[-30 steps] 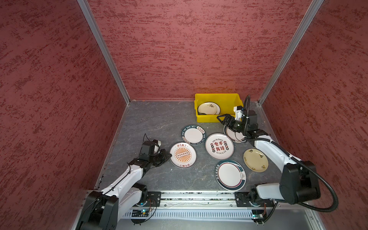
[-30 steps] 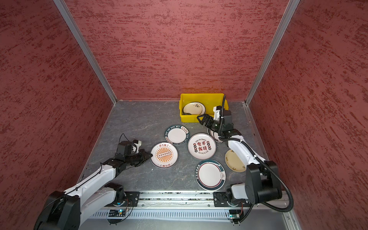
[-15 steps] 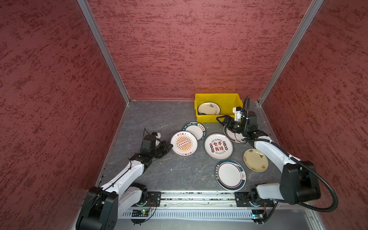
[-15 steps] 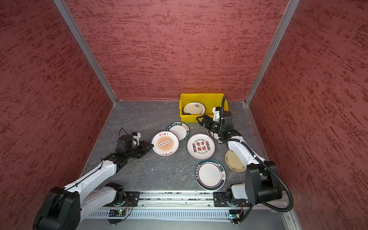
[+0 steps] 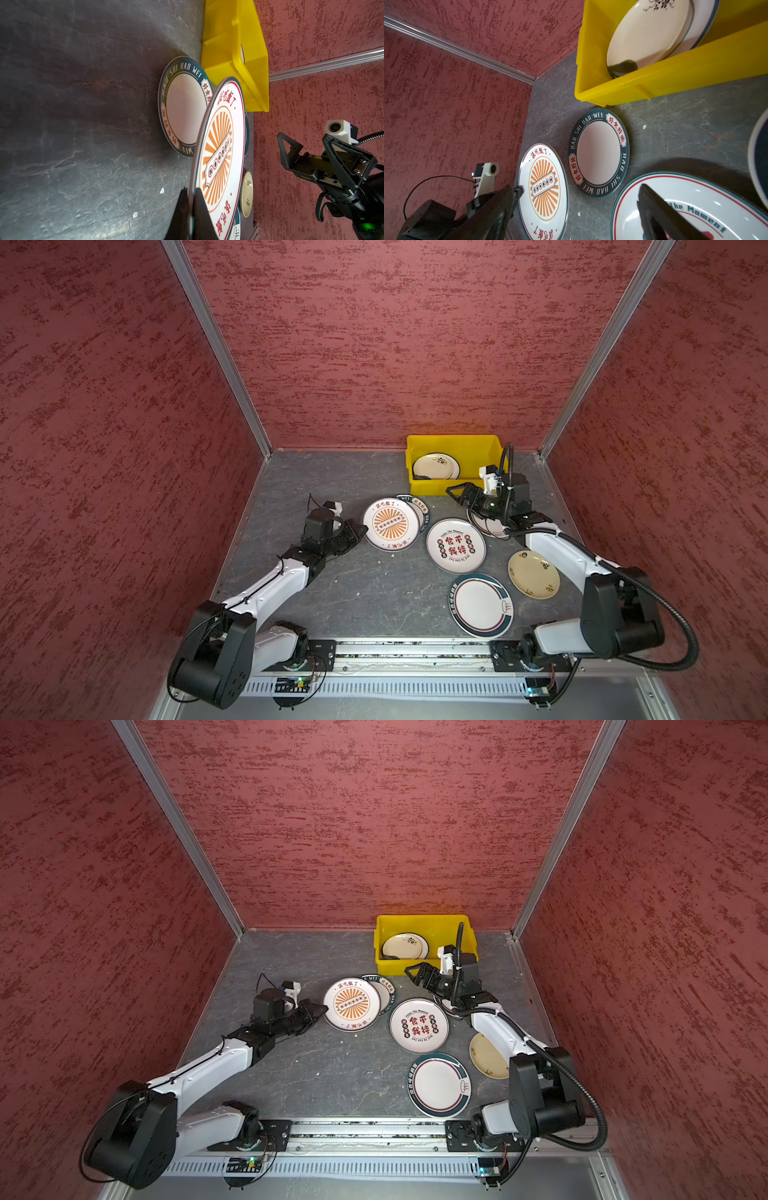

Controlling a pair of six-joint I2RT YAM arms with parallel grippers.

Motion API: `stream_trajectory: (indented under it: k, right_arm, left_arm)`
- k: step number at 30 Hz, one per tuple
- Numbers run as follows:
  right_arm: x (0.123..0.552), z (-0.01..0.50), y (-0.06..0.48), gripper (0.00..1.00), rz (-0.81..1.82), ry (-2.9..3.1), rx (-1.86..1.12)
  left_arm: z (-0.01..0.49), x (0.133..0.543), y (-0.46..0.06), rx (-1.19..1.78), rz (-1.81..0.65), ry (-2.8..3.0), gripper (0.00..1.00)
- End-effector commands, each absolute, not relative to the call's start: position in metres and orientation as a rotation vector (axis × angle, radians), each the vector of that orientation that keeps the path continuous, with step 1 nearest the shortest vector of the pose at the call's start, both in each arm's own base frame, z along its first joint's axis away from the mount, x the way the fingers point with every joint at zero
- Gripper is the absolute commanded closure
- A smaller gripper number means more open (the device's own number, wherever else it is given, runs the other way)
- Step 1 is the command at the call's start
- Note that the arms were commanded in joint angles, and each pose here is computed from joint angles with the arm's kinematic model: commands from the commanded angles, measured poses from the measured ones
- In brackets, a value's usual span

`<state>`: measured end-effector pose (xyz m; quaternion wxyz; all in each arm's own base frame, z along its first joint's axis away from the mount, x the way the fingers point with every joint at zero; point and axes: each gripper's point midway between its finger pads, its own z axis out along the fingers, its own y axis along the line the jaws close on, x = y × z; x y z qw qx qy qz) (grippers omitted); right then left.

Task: Place the plates into the plastic bin on the countertop
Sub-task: Place the plate in the plastic bin.

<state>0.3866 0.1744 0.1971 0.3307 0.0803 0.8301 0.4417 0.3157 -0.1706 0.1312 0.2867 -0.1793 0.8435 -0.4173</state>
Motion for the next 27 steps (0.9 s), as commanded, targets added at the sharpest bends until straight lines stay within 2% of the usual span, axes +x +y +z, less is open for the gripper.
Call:
stream_trajectory:
  k: [1, 7, 9, 14, 16, 19, 24, 27]
  right_arm:
    - [0.387, 0.202, 0.184, 0.09, 1.185, 2.148, 0.171]
    - [0.384, 0.197, 0.196, 0.14, 1.216, 2.155, 0.153]
    - [0.384, 0.187, 0.203, 0.25, 1.245, 2.182, 0.147]
    - [0.384, 0.186, 0.205, 0.44, 1.260, 2.173, 0.141]
    - [0.384, 0.186, 0.205, 0.48, 1.253, 2.178, 0.138]
    - [0.384, 0.185, 0.206, 0.59, 1.254, 2.182, 0.128]
    - [0.386, 0.183, 0.205, 0.86, 1.239, 2.190, 0.134]
    - [0.388, 0.181, 0.204, 0.98, 1.231, 2.196, 0.146]
  left_arm:
    - [0.168, 0.337, -0.185, -0.404, -1.177, 2.129, 1.00]
    - [0.183, 0.352, -0.213, -0.347, -1.248, 2.098, 1.00]
    - [0.189, 0.354, -0.228, -0.307, -1.266, 2.099, 1.00]
    - [0.198, 0.357, -0.256, -0.236, -1.314, 2.099, 1.00]
    - [0.199, 0.359, -0.263, -0.228, -1.328, 2.098, 1.00]
    - [0.201, 0.360, -0.270, -0.216, -1.350, 2.091, 1.00]
    - [0.199, 0.361, -0.273, -0.206, -1.353, 2.099, 1.00]
    - [0.199, 0.362, -0.272, -0.205, -1.341, 2.106, 1.00]
